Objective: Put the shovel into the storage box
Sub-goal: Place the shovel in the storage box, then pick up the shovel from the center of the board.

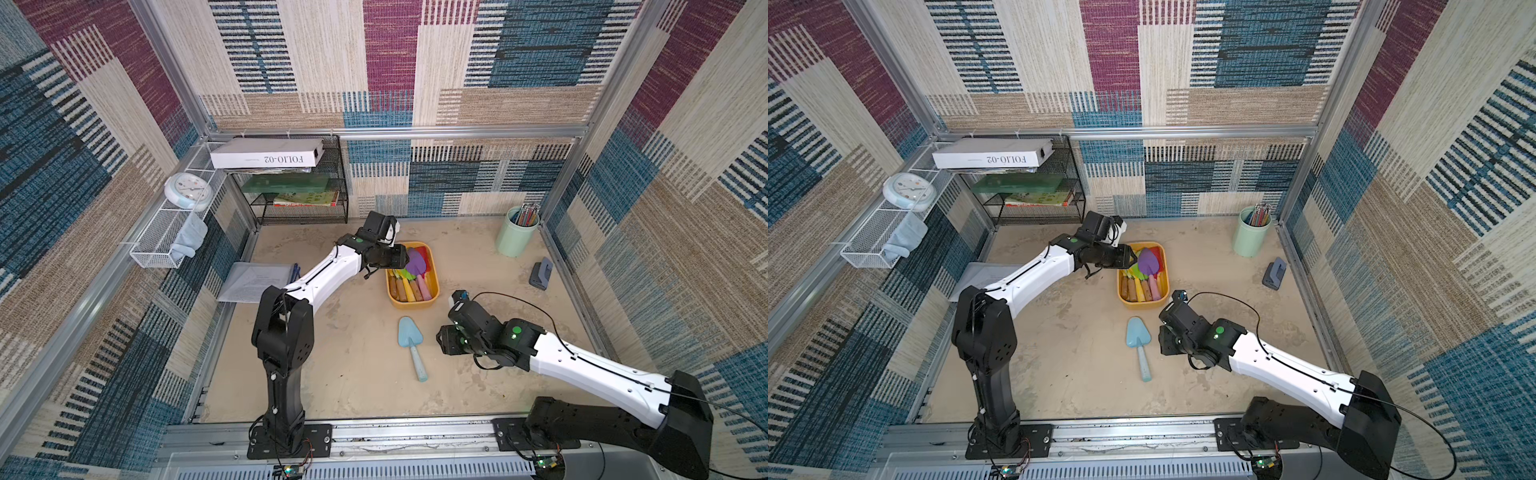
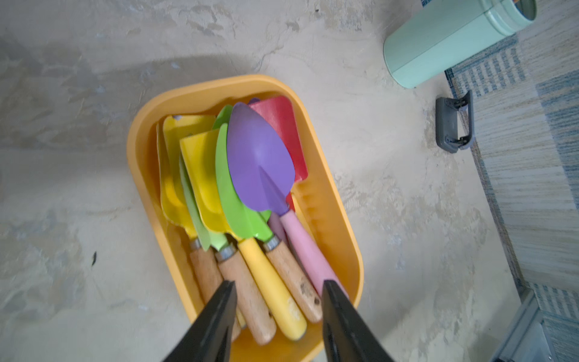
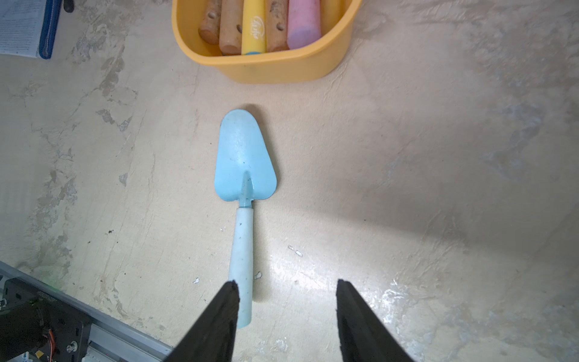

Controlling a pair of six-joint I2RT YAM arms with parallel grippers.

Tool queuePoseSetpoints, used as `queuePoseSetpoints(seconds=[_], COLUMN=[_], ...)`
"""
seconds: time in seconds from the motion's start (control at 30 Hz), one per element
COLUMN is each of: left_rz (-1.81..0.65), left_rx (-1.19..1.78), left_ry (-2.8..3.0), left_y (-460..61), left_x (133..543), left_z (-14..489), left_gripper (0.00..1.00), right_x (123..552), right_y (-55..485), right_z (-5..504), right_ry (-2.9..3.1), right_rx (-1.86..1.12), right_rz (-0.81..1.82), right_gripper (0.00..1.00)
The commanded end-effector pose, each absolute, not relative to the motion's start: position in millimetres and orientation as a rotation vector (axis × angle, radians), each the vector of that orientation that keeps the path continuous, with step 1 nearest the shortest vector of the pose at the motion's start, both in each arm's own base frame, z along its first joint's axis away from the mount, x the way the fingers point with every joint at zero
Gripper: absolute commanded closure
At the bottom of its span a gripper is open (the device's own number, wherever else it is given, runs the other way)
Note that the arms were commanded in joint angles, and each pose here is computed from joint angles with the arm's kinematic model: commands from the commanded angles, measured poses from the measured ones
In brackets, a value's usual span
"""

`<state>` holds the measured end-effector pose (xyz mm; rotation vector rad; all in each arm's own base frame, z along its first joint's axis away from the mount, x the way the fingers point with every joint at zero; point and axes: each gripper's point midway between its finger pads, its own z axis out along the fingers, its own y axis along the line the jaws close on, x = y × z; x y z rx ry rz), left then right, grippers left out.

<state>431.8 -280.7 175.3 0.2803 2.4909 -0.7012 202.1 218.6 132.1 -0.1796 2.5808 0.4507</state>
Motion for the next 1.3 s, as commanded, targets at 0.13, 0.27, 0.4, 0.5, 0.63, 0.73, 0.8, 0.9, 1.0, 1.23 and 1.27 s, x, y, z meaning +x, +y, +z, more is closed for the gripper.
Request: queuePoseSetpoints(seconds=[0.13,0.27,0.4,0.5,0.63,0.73,0.8,0.9,1.0,1.23,1.27], left_rz=[-0.744,-0.708,-0.645,-0.614,-0.578,-0.536,-0.506,-0.455,-0.397,-0.353,-0.35], left_rx=[0.23,0.312,0.306,0.242,0.128,0.118,0.114,0.08,0.026,-0.09,-0.094], left_ry=[2.627,2.758,2.875,2.944,3.008,3.034,3.045,3.043,3.033,3.01,3.01], left_y=[-277.2,-291.0,-294.0,-290.4,-291.9,-303.2,-311.1,-319.0,-319.0,-319.4,-320.0], left_x=[355.2,292.0,243.2,217.7,191.8,179.1,174.5,171.9,171.6,175.4,176.1], left_z=[163.9,145.5,127.9,119.7,108.6,100.1,94.2,87.3,79.7,61.8,60.4], left_gripper=[0.49,0.49,0.49,0.49,0.48,0.48,0.48,0.46,0.45,0.43,0.43], right_x=[208.3,216.0,223.8,226.9,228.9,228.3,228.2,227.3,226.1,220.8,220.2], right_y=[211.1,200.2,191.3,186.7,181.2,177.9,176.4,173.8,171.8,168.8,168.2], right_z=[134.9,135.3,137.5,138.9,139.7,139.9,141.1,143.6,145.0,147.8,148.4], right_ry=[2.565,2.557,2.544,2.532,2.516,2.506,2.496,2.479,2.461,2.434,2.431], right_rx=[-0.146,-0.108,-0.098,-0.104,-0.106,-0.113,-0.121,-0.137,-0.146,-0.144,-0.142], right_rz=[0.452,0.436,0.421,0.421,0.435,0.443,0.447,0.449,0.457,0.494,0.495], right_gripper=[0.46,0.46,0.46,0.46,0.46,0.46,0.45,0.45,0.45,0.45,0.45])
